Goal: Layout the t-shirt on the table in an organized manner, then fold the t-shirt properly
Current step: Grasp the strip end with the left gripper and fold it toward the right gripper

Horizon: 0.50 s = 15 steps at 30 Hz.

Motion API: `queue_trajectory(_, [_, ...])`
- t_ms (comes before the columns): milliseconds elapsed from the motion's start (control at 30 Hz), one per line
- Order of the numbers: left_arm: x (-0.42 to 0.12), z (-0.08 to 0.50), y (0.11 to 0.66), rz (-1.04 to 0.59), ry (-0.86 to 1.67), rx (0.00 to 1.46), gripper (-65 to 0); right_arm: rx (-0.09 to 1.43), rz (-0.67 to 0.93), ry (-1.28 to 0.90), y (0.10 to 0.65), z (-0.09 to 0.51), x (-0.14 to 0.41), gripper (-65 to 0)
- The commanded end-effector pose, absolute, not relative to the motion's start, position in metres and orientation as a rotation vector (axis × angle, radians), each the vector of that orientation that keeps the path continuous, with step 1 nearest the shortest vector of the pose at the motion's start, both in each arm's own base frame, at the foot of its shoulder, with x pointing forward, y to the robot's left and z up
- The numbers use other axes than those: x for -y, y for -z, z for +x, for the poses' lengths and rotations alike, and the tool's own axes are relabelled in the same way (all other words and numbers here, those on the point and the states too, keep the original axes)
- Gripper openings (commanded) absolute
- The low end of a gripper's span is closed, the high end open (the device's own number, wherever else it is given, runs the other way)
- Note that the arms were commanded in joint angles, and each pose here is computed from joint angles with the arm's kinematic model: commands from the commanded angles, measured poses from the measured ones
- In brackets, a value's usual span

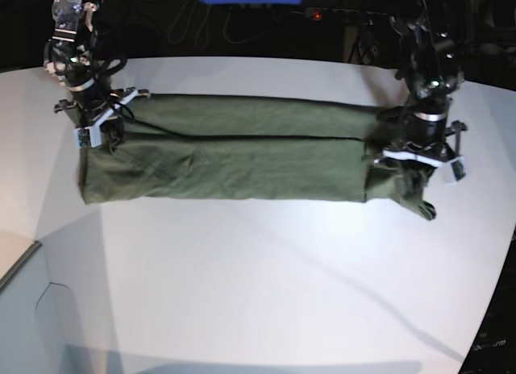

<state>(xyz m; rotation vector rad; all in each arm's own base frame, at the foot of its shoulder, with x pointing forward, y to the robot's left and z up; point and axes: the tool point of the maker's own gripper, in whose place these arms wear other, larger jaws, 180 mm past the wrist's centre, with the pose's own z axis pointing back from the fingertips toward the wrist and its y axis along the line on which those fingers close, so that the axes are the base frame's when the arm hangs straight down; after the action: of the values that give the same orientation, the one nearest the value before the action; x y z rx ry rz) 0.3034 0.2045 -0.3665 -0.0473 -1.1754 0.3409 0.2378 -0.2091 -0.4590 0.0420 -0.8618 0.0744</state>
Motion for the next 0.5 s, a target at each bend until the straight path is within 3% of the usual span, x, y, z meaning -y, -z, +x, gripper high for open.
queue_trajectory(0, [-0.185, 0.312, 0.354, -0.080, -0.304, 1.223, -64.9, 0.911, 0.030, -0.072, 0.448, 0.247, 0.214, -65.0])
queue_trajectory(267, [-0.047, 0.316, 0.385, -0.214, -0.051, 1.149, -64.9, 0.911, 0.031, -0.071, 0.448, 0.247, 0.213, -65.0])
queue_trajectory(467, [0.015, 0.297, 0.409, -0.287, 0.120, 1.107, -64.9, 0.909, 0.032, -0.071, 0.448, 0.246, 0.213, -65.0])
